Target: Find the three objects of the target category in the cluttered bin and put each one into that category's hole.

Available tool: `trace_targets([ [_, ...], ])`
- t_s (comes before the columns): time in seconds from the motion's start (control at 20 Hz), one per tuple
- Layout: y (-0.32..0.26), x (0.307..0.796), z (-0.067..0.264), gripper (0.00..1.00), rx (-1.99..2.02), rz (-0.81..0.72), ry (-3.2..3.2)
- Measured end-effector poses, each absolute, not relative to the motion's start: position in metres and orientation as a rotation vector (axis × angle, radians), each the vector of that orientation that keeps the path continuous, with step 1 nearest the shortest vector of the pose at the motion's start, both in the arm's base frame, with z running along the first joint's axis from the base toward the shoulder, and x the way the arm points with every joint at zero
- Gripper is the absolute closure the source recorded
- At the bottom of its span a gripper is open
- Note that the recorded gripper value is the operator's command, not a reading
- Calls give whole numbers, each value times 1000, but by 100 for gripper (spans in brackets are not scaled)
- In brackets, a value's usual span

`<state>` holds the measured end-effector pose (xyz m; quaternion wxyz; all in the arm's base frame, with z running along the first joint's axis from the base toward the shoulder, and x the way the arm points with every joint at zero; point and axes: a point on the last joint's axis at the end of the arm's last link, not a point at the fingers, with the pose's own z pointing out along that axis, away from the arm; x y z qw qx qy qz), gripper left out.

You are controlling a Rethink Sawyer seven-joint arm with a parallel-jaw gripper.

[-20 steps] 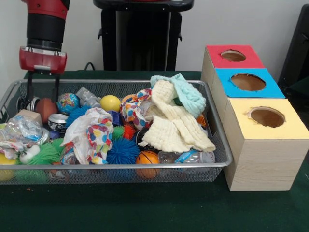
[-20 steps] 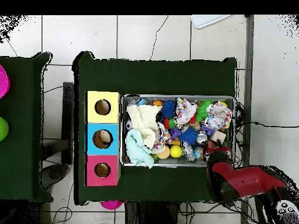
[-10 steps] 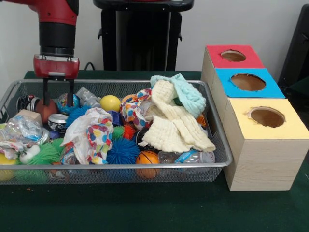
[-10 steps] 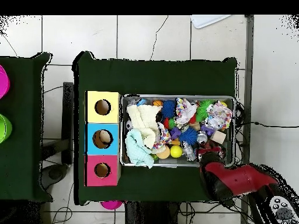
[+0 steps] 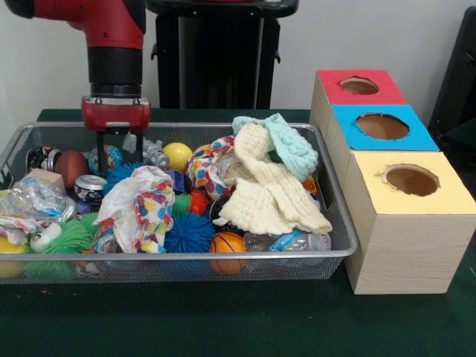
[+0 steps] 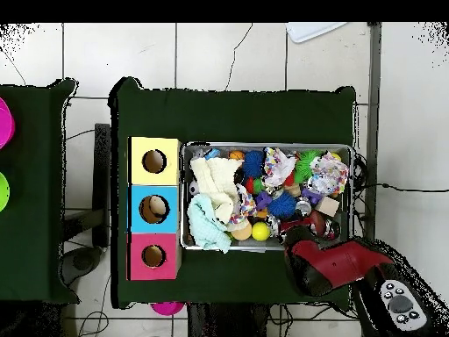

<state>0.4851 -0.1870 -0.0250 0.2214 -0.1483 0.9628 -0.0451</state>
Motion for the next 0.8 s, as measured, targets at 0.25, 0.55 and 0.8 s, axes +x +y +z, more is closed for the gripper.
trace_targets([
  [0.25,-178,494,-29,0,-480,-149,2633],
  [0.55,-184,490,-35,0,-533,-205,2642],
  [0.8,-188,488,-39,0,-597,-308,2660],
])
